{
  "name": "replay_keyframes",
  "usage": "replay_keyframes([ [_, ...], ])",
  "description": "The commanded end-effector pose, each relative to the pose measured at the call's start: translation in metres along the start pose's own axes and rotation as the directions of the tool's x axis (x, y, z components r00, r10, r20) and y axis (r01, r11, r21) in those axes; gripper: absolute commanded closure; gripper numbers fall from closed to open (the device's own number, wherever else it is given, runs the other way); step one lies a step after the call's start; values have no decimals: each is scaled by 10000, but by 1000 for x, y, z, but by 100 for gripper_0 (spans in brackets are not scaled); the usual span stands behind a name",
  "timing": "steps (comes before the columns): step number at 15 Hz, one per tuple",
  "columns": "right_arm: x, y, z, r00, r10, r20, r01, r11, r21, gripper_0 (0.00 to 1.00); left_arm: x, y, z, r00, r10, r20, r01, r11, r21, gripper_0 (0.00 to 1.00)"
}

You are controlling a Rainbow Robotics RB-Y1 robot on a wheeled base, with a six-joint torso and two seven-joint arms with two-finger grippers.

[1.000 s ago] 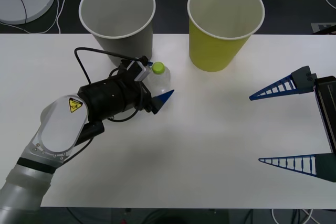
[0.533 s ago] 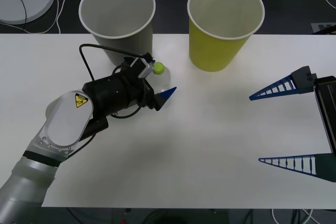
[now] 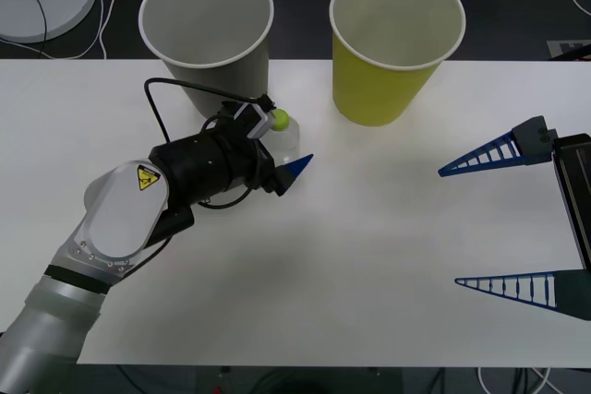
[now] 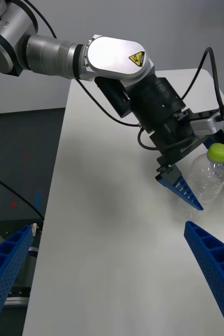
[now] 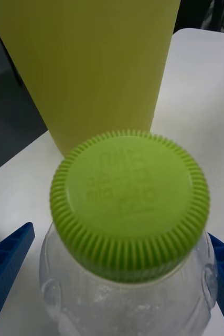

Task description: Put the can into the green bin and the plastic bottle into the gray bin

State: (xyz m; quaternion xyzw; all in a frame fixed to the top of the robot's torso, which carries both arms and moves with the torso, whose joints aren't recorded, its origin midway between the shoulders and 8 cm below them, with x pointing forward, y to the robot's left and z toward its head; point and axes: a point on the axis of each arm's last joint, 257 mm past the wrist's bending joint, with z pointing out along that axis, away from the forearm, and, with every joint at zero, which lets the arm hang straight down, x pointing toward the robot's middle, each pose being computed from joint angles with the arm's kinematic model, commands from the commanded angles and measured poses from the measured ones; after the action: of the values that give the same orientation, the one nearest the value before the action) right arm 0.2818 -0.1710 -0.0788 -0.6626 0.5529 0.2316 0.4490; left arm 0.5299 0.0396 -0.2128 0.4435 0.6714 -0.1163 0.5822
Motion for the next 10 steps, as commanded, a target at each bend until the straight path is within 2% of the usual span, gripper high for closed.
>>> replay_keyframes([
  [1, 0, 0, 0, 10000, 0, 0, 0, 10000, 0, 0, 0, 0, 0, 10000, 6, 9, -6, 10000, 3, 0],
  [5, 0, 0, 0, 10000, 0, 0, 0, 10000, 0, 0, 0, 0, 0, 10000, 19, 7, -19, 10000, 4, 0],
  [6, 0, 0, 0, 10000, 0, 0, 0, 10000, 0, 0, 0, -1, 0, 10000, -39, 10, 39, 10000, 22, 39],
  [7, 0, 0, 0, 10000, 0, 0, 0, 10000, 0, 0, -1, -2, 1, 9999, -119, 47, 119, 9999, 26, 83],
  [8, 0, 0, 0, 10000, 0, 0, 0, 10000, 0, 0, -2, -1, 1, 9999, -130, 60, 130, 9999, 9, 100],
  [10, 0, 0, 0, 10000, 0, 0, 0, 10000, 0, 0, -1, -1, 1, 10000, -91, 32, 91, 10000, 10, 100],
])
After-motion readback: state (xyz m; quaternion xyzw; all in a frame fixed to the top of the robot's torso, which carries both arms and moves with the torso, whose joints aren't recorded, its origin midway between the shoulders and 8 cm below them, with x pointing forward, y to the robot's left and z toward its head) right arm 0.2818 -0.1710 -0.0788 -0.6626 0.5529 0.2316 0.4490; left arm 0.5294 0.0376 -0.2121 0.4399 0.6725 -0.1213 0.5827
